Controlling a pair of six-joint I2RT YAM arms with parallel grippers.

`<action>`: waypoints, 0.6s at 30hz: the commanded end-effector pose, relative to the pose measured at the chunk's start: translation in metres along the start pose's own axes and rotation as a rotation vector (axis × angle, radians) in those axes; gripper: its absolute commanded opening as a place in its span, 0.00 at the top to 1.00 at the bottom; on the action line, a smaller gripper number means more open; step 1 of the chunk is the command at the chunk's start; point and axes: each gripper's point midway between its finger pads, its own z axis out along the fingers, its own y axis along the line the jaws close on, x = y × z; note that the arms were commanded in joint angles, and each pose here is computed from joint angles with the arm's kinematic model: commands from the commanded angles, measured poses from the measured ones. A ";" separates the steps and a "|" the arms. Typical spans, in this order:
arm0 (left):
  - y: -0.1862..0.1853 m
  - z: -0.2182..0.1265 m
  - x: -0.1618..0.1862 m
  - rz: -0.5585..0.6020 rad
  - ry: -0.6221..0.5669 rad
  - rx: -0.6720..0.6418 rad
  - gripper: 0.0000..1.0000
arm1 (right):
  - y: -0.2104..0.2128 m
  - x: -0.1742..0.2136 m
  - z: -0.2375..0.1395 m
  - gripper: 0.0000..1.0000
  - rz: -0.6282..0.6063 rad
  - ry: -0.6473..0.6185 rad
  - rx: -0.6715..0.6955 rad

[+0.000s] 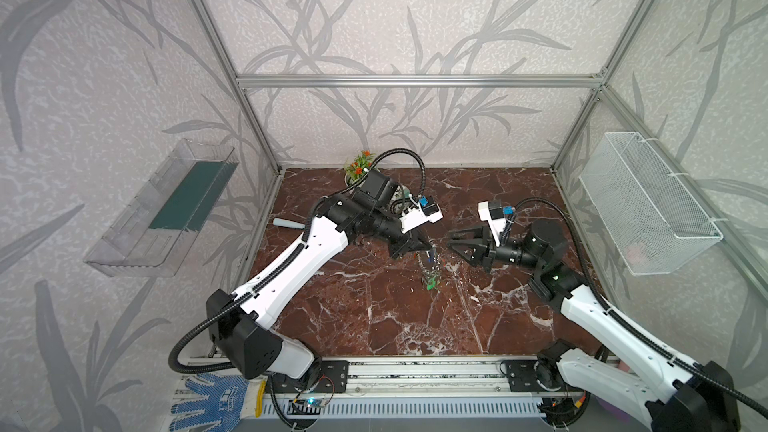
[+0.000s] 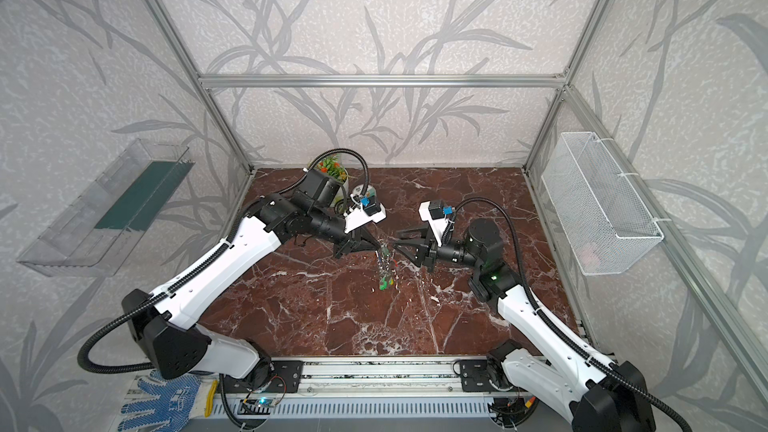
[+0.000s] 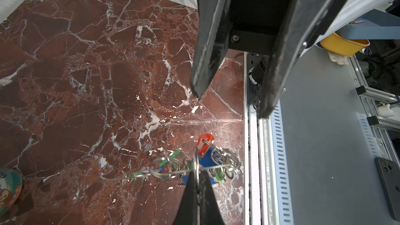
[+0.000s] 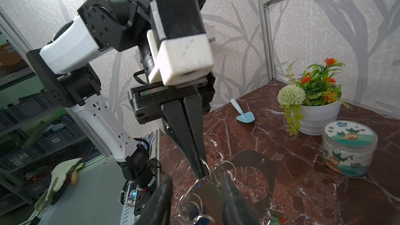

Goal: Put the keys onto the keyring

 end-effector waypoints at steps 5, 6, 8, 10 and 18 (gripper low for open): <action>-0.015 -0.010 -0.016 0.079 0.026 0.066 1.00 | 0.007 -0.008 0.012 0.61 -0.028 0.014 -0.059; -0.015 -0.009 -0.016 0.074 0.035 0.070 1.00 | 0.007 -0.008 0.014 0.61 -0.028 0.015 -0.063; -0.015 -0.008 -0.017 0.074 0.051 0.074 1.00 | 0.006 -0.008 0.015 0.61 -0.026 0.015 -0.064; -0.015 -0.007 -0.017 0.076 0.062 0.078 1.00 | 0.006 -0.008 0.016 0.62 -0.025 0.014 -0.071; -0.016 -0.005 -0.025 0.081 0.059 0.090 1.00 | 0.003 0.001 0.020 0.71 -0.003 0.032 -0.081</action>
